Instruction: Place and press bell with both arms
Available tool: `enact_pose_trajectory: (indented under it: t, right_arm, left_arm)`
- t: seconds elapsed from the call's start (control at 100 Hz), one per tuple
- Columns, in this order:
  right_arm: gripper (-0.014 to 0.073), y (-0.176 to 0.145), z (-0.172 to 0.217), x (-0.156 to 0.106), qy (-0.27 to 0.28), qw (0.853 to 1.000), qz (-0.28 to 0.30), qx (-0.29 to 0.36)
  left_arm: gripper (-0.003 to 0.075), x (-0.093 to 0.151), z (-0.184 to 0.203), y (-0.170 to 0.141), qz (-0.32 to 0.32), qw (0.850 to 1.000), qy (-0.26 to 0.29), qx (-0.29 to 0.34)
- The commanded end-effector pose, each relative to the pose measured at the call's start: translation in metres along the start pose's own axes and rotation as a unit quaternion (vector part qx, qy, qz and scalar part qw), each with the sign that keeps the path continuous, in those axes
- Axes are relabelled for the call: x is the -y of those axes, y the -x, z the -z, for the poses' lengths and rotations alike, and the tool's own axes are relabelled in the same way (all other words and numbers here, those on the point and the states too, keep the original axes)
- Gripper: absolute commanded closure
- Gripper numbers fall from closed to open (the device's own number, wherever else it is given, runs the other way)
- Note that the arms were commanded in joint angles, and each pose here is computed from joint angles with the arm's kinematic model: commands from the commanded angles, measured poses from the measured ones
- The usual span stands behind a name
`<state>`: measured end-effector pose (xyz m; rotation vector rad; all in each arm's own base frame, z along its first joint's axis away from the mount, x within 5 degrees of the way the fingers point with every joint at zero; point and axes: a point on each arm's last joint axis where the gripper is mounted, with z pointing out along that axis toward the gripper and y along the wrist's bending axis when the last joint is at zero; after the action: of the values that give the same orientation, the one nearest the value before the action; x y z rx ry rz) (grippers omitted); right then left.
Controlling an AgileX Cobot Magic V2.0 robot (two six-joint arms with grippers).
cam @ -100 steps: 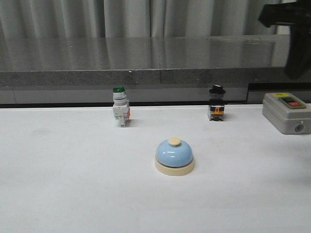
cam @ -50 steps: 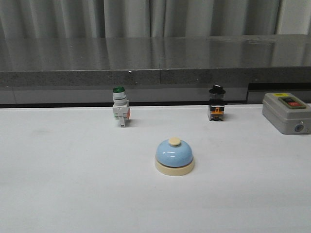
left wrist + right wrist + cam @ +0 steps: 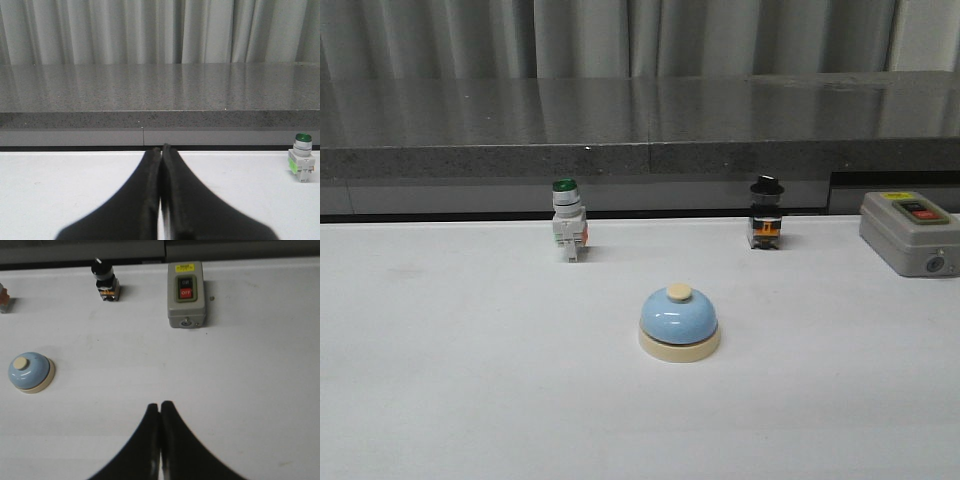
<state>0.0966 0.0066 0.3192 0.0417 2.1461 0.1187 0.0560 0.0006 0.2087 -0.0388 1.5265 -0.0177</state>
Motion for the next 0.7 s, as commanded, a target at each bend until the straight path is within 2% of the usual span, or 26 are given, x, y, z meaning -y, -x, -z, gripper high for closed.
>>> enact_pose_trajectory:
  t: [0.0,0.32,0.5,0.69]
  right_arm:
    - [0.0655,0.001,0.018,-0.001,0.004,0.998,-0.001,0.07]
    - [0.0655,-0.045,0.044,0.001,0.013,0.992,0.001,0.127]
    - [0.0655,-0.067,0.058,0.002,0.018,0.981,0.005,0.192]
    - [0.0655,-0.071,0.054,0.007,-0.008,0.973,0.026,0.231]
  left_arm:
    - [0.0741,-0.001,0.001,-0.005,0.005,0.999,0.003,0.032]
    - [0.0741,-0.001,0.001,-0.005,0.005,0.999,0.003,0.032]
    - [0.0741,-0.001,0.001,-0.005,0.005,0.999,0.003,0.032]
    - [0.0741,-0.001,0.001,-0.005,0.005,0.999,0.003,0.032]
